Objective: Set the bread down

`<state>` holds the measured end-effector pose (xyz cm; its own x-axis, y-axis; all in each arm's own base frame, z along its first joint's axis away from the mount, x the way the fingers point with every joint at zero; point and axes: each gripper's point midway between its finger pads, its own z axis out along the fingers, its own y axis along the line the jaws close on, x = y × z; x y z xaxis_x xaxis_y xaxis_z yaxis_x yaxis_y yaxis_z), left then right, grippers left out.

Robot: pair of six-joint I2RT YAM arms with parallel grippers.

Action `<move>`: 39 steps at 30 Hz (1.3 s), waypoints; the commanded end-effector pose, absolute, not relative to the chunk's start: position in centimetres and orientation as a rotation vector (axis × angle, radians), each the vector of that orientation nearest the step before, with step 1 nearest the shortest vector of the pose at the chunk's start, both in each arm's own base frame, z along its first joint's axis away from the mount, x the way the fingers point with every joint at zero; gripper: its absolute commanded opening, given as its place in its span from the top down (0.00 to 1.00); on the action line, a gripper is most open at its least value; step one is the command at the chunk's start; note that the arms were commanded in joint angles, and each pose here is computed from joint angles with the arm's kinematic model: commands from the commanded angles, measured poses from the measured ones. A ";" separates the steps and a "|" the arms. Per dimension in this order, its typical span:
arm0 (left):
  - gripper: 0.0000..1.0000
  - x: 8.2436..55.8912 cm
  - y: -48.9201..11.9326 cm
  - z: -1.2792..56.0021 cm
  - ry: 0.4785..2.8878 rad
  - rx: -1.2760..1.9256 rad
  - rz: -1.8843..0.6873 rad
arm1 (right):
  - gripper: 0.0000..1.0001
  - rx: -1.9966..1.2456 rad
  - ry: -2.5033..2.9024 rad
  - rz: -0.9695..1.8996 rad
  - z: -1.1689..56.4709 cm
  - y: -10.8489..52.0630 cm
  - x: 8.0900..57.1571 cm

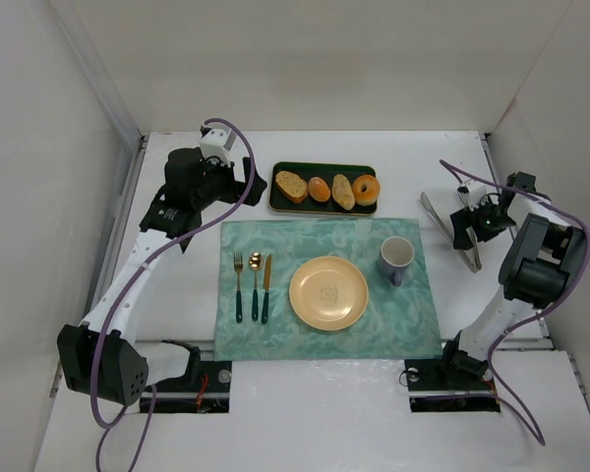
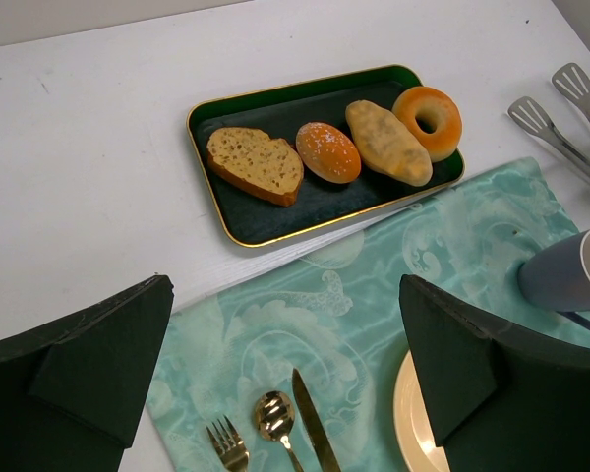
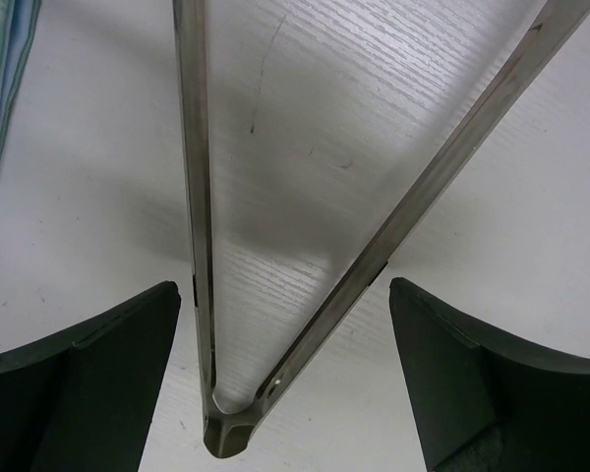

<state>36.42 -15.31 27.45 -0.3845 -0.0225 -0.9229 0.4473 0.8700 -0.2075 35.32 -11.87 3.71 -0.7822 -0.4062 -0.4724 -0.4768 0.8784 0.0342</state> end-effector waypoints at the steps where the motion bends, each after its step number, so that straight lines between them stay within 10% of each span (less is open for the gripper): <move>1: 0.00 36.4 -15.7 31.1 1.808 0.322 -0.537 | 0.08 -0.664 2.565 0.169 4.0 -12.5 36.0; 25: 0.00 36.4 -15.7 31.1 1.808 0.322 -0.537 | 0.16 -0.646 2.642 0.204 1.9 -12.9 35.6; 39: 0.00 36.2 -15.6 31.4 1.799 0.322 -0.537 | 0.37 -0.644 2.622 0.259 2.1 -12.2 35.9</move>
